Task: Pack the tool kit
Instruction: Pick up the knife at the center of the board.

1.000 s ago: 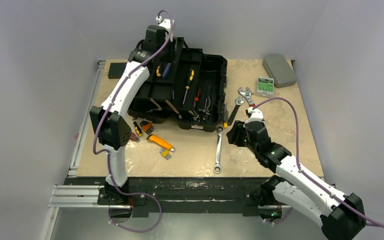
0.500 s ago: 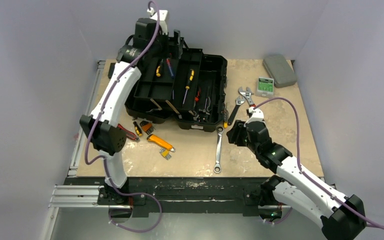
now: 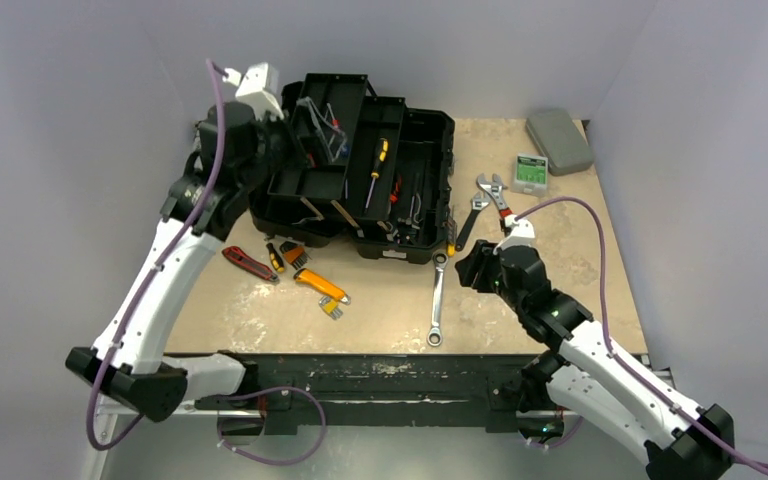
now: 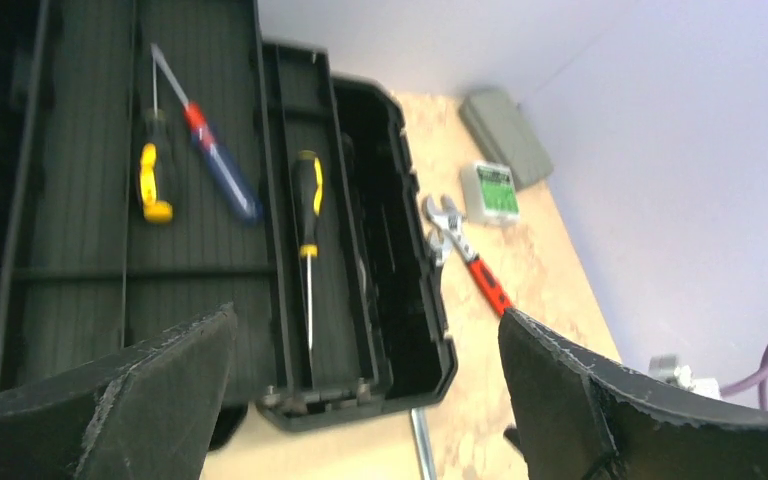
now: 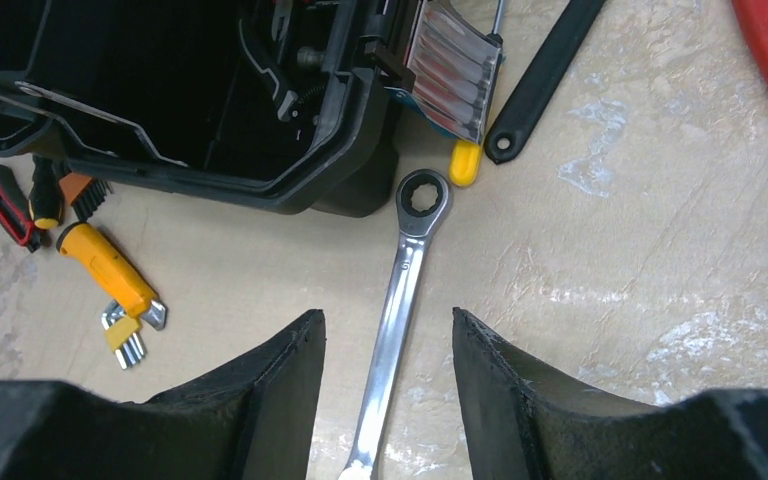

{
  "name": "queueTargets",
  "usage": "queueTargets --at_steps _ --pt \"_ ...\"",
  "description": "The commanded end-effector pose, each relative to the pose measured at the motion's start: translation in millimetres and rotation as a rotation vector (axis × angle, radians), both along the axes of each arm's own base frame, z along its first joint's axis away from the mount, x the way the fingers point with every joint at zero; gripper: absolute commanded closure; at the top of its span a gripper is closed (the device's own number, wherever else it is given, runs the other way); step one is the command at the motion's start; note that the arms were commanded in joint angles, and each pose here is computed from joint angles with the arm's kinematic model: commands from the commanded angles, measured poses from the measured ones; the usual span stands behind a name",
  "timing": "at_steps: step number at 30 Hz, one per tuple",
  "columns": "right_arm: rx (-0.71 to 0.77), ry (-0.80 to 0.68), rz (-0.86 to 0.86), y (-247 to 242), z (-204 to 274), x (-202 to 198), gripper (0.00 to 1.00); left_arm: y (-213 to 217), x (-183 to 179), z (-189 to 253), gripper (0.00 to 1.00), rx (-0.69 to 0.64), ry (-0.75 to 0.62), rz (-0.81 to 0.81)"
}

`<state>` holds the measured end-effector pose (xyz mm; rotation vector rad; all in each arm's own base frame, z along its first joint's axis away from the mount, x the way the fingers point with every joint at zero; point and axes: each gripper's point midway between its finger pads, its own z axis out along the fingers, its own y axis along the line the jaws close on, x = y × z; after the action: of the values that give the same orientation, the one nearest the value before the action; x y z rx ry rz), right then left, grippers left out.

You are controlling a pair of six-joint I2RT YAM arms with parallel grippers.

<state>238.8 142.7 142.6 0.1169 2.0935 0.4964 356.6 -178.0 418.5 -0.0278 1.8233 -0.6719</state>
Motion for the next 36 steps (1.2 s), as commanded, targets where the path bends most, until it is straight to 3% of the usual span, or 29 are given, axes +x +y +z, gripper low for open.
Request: queueTargets --at_steps 1,6,12,18,25,29,36 --pt "0.03 -0.018 0.0 1 7 0 0.51 2 -30 -24 0.0 -0.06 0.03 0.057" --pt "0.035 -0.019 0.001 1 7 -2 0.51 25 -67 -72 0.0 0.01 0.097 0.129" --pt "0.023 -0.019 0.004 0 -4 -2 0.51 42 -103 -164 0.0 0.017 0.243 0.157" --pt "0.016 -0.036 0.005 0 -11 0 0.51 45 -129 -253 0.0 0.07 0.375 0.118" --pt "0.02 -0.047 0.026 4 -15 2 0.51 39 -142 -320 0.0 0.057 0.519 0.114" --pt "0.028 -0.047 0.032 5 -19 1 0.51 46 -143 -352 0.0 0.037 0.642 0.233" --pt "0.032 -0.047 0.034 6 -19 0 0.51 62 -141 -371 0.02 -0.023 0.797 0.498"
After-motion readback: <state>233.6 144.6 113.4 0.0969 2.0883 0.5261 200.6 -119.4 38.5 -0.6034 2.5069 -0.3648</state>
